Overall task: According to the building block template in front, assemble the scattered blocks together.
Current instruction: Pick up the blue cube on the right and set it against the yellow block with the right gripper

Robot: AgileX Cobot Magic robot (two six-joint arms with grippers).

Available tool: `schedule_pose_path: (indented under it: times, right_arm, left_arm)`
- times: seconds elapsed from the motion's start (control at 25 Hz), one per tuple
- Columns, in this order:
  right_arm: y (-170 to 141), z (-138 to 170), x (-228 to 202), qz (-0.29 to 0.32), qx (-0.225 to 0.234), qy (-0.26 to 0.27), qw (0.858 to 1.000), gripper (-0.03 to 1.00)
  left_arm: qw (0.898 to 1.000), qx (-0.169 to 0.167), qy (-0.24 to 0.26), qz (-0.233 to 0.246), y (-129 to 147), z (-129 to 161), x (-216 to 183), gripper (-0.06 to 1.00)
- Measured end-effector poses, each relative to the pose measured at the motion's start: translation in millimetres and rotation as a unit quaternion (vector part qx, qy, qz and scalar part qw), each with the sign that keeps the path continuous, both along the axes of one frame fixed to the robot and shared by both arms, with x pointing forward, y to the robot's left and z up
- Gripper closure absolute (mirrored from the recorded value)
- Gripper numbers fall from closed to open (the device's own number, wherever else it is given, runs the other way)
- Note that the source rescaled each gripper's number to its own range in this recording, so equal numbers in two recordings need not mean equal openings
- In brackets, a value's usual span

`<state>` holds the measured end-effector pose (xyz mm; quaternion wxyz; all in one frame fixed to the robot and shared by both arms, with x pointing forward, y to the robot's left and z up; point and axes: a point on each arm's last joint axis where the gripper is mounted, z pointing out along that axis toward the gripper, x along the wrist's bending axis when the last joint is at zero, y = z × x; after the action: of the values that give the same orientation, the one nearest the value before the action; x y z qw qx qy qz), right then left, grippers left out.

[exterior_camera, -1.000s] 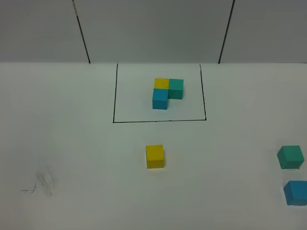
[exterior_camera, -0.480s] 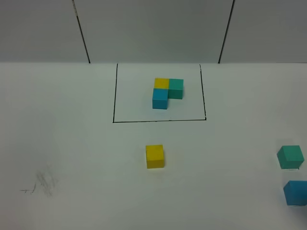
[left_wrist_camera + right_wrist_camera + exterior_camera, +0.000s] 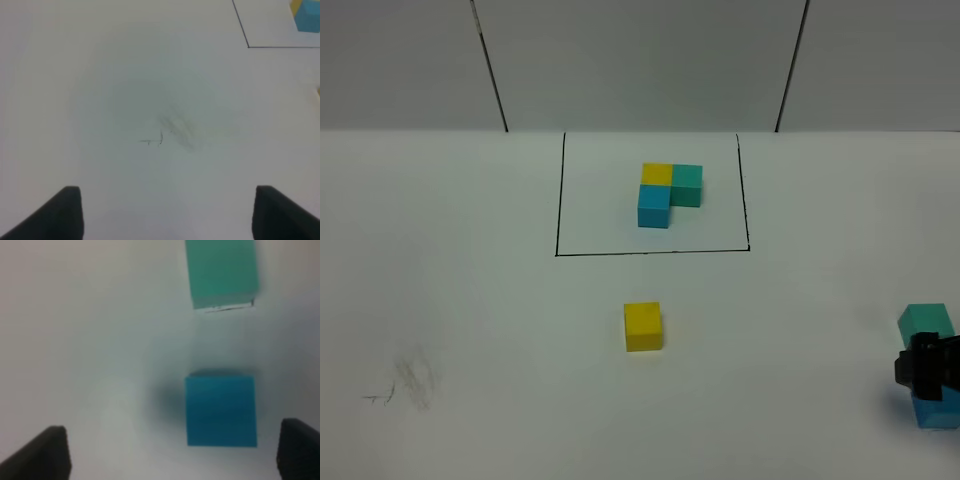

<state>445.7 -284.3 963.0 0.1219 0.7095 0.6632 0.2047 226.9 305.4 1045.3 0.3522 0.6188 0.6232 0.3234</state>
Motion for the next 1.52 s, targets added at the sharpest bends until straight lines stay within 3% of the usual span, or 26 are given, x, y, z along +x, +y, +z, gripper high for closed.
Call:
schedule_pose_path:
  times: [0.48, 0.68, 0.76, 0.84, 0.92, 1.2, 1.4, 1.52]
  right_arm:
    - [-0.8, -45.8, 18.6, 0.022, -0.033, 0.058, 0.998, 0.27]
    - [-1.1, -59.2, 23.9, 0.02, -0.035, 0.067, 0.997, 0.32]
    - [-1.4, -63.2, 24.4, 0.019, -0.035, 0.073, 0.997, 0.42]
    - [-4.2, -67.1, 24.6, 0.015, -0.036, 0.082, 0.996, 0.62]
    - [-7.9, -69.2, 24.6, 0.016, -0.038, 0.086, 0.995, 0.97]
    - [-10.8, -52.9, 25.7, 0.034, -0.042, 0.07, 0.996, 0.95]
    - [0.0, -14.2, 18.4, -0.001, 0.034, 0.072, 0.997, 0.95]
    - [16.6, 4.3, 11.0, 0.023, 0.057, 0.051, 0.997, 0.95]
  left_arm:
    - [1.0, 0.0, 0.0, 0.0, 0.0, 0.0, 0.0, 0.42]
    - [1.0, 0.0, 0.0, 0.0, 0.0, 0.0, 0.0, 0.42]
    - [1.0, 0.0, 0.0, 0.0, 0.0, 0.0, 0.0, 0.42]
    - [1.0, 0.0, 0.0, 0.0, 0.0, 0.0, 0.0, 0.42]
    - [1.0, 0.0, 0.0, 0.0, 0.0, 0.0, 0.0, 0.42]
    - [1.0, 0.0, 0.0, 0.0, 0.0, 0.0, 0.0, 0.42]
    - [1.0, 0.0, 0.0, 0.0, 0.0, 0.0, 0.0, 0.42]
    - [1.0, 0.0, 0.0, 0.0, 0.0, 0.0, 0.0, 0.42]
